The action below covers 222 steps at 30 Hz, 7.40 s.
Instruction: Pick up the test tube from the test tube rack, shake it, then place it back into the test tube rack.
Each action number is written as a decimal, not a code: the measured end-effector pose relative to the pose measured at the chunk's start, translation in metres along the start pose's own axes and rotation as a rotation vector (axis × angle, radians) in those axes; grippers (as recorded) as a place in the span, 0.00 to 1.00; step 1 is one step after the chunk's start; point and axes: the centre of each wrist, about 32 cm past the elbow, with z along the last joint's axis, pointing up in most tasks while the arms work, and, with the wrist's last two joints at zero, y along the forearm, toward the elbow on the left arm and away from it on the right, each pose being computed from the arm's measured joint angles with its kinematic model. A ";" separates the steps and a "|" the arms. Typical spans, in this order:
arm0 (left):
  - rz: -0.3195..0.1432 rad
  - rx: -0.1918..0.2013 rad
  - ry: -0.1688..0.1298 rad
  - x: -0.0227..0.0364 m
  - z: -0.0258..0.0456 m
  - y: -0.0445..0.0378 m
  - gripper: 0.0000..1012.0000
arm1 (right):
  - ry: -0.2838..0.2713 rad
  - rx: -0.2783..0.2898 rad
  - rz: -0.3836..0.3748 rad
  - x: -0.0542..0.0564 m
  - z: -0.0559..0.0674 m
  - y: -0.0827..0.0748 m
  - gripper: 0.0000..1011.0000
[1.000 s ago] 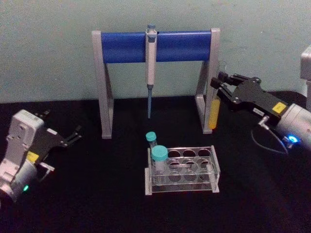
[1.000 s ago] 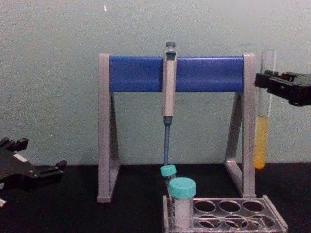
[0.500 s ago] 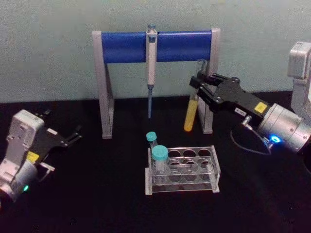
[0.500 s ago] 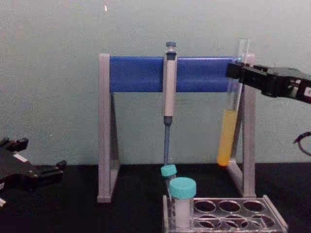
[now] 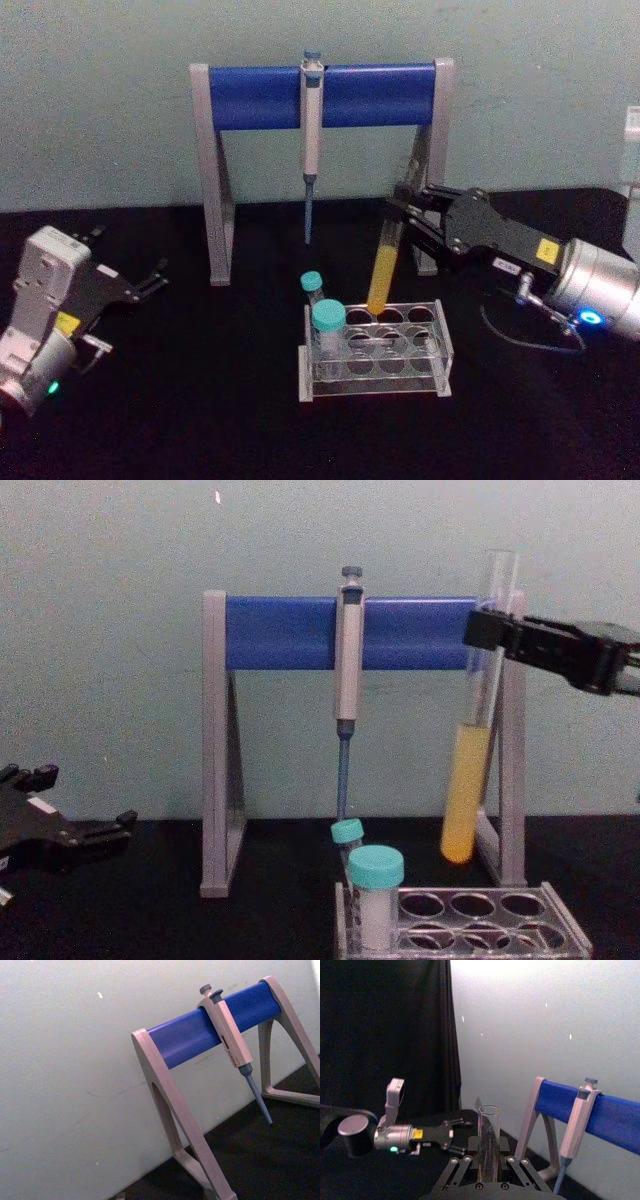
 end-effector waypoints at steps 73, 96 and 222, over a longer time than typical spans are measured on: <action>0.000 0.000 0.000 0.0000 0.0000 0.0000 0.99 | -0.071 -0.127 -0.173 0.016 0.015 -0.044 0.23; 0.000 0.000 0.000 0.0000 0.0000 0.0000 0.99 | -0.011 -0.066 -0.157 0.015 0.002 0.003 0.23; 0.000 0.000 0.000 0.0000 0.0000 0.0000 0.99 | 0.001 -0.217 -0.091 0.018 -0.058 0.001 0.23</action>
